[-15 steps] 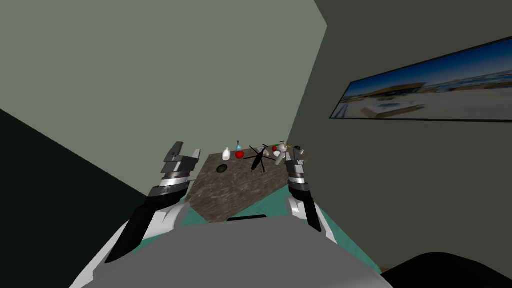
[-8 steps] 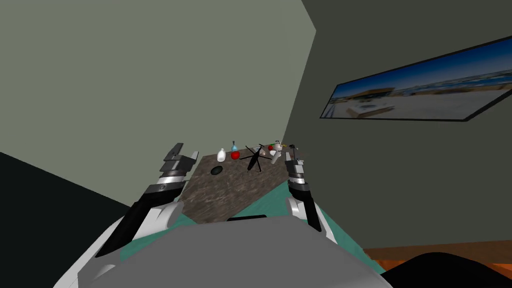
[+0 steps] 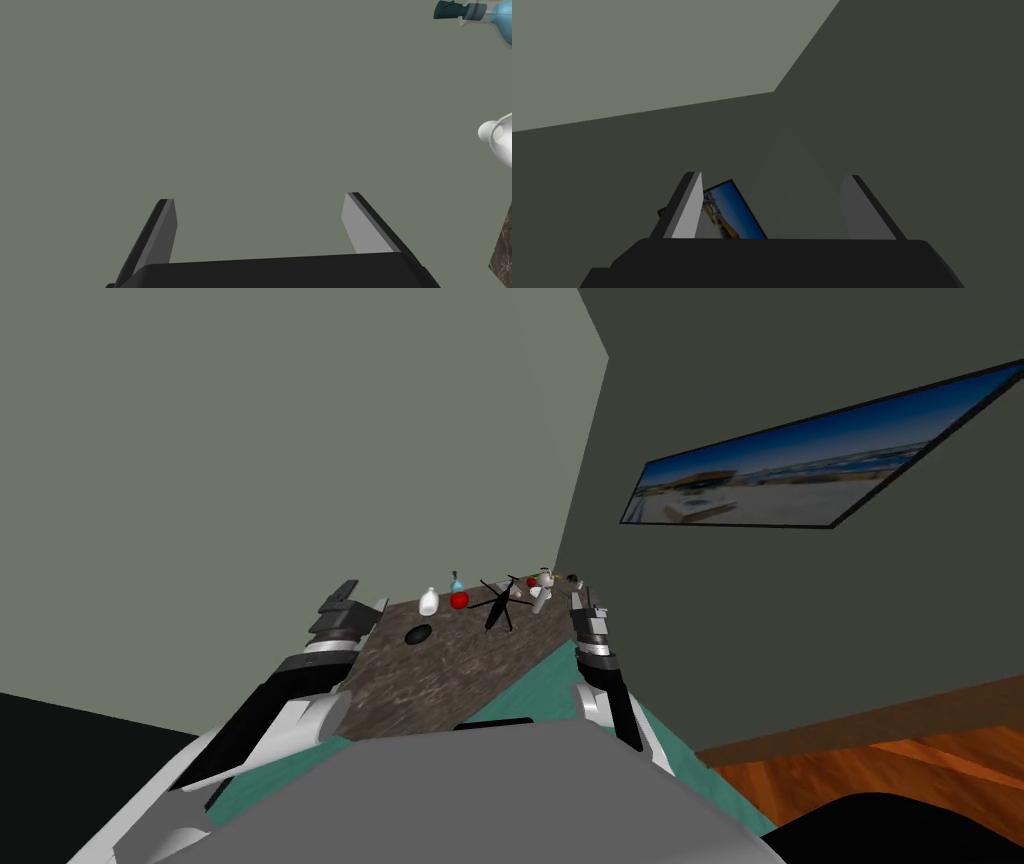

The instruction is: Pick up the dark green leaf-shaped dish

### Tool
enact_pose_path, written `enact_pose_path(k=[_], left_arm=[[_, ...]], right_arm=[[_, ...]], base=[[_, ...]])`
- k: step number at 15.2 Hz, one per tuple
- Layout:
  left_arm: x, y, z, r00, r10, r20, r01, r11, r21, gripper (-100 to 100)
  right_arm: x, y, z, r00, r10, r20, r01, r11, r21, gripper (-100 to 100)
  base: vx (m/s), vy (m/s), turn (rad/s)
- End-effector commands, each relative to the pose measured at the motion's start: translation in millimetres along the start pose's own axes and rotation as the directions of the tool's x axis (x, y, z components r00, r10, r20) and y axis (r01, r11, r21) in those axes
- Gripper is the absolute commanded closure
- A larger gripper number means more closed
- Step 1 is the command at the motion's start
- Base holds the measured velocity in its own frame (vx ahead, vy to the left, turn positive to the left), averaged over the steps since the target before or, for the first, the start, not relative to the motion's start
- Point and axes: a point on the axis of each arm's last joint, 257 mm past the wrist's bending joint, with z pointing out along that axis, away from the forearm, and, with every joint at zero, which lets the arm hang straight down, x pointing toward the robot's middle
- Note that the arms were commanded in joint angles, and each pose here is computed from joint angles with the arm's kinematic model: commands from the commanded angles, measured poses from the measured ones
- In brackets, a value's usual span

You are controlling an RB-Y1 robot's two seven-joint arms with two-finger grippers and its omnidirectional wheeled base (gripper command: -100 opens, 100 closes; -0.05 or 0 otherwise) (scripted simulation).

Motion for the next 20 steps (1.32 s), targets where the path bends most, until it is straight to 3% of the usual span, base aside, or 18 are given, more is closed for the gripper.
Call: enact_pose_path(k=[1, 3, 4, 6, 7, 9, 10, 12, 13, 15, 16, 18, 19, 20], left_arm=[[-19.9, 7.9, 3.3, 0.999, -0.019, 0.038, 0.021, 0.999, -0.036, -100], [-21.4, 12.5, 3.0, 0.999, -0.019, 0.045, 0.021, 0.998, -0.054, -100], [-38.3, 17.3, 3.1, 0.996, -0.037, 0.080, 0.043, 0.996, -0.075, -100], [-40.0, 22.4, 2.6, 0.996, -0.036, 0.087, 0.045, 0.995, -0.095, -100], [-57.3, 25.8, 1.9, 0.991, -0.056, 0.125, 0.069, 0.992, -0.109, -100], [-59.5, 32.0, 0.9, 0.989, -0.054, 0.135, 0.072, 0.989, -0.132, -100], [-78.2, 37.4, -1.3, 0.981, -0.074, 0.180, 0.102, 0.983, -0.152, -100], [-79.7, 41.4, -2.2, 0.980, -0.073, 0.188, 0.105, 0.980, -0.167, -100], [-98.7, 46.1, -5.5, 0.967, -0.094, 0.236, 0.139, 0.974, -0.180, -100], [-100.3, 50.5, -6.9, 0.965, -0.092, 0.244, 0.142, 0.970, -0.196, -100], [-119.4, 54.5, -11.2, 0.949, -0.114, 0.294, 0.179, 0.963, -0.204, -100], [-121.1, 59.3, -13.0, 0.946, -0.111, 0.304, 0.184, 0.958, -0.221, -100], [-140.0, 62.4, -18.4, 0.925, -0.134, 0.355, 0.222, 0.950, -0.221, -100], [-141.7, 67.1, -20.4, 0.922, -0.130, 0.365, 0.228, 0.944, -0.237, -100]], right_arm=[[0.0, 0.0, 0.0, 1.000, 0.000, 0.000, 0.000, 1.000, 0.000, 0], [0.0, 0.0, 0.0, 1.000, 0.000, 0.000, 0.000, 1.000, 0.000, 0], [0.0, 0.0, 0.0, 1.000, 0.000, 0.000, 0.000, 1.000, 0.000, 0], [0.0, 0.0, 0.0, 1.000, 0.000, 0.000, 0.000, 1.000, 0.000, 0], [0.0, 0.0, 0.0, 1.000, 0.000, 0.000, 0.000, 1.000, 0.000, 0], [0.0, 0.0, 0.0, 1.000, 0.000, 0.000, 0.000, 1.000, 0.000, 0], [0.0, 0.0, 0.0, 1.000, 0.000, 0.000, 0.000, 1.000, 0.000, 0], [0.0, 0.0, 0.0, 1.000, 0.000, 0.000, 0.000, 1.000, 0.000, 0], [0.0, 0.0, 0.0, 1.000, 0.000, 0.000, 0.000, 1.000, 0.000, 0], [0.0, 0.0, 0.0, 1.000, 0.000, 0.000, 0.000, 1.000, 0.000, 0], [0.0, 0.0, 0.0, 1.000, 0.000, 0.000, 0.000, 1.000, 0.000, 0], [0.0, 0.0, 0.0, 1.000, 0.000, 0.000, 0.000, 1.000, 0.000, 0], [0.0, 0.0, 0.0, 1.000, 0.000, 0.000, 0.000, 1.000, 0.000, 0], [0.0, 0.0, 0.0, 1.000, 0.000, 0.000, 0.000, 1.000, 0.000, 0]], base=[[0.007, -0.026, -0.130], [0.007, -0.021, -0.100], [0.005, -0.024, -0.148], [0.006, -0.021, -0.121], [0.009, -0.027, -0.131], [0.009, -0.023, -0.127], [0.010, -0.024, -0.151], [0.008, -0.022, -0.118], [0.009, -0.026, -0.164], [0.009, -0.024, -0.114], [0.011, -0.024, -0.148], [0.012, -0.021, -0.130], [0.013, -0.028, -0.167], [0.012, -0.029, -0.172]])
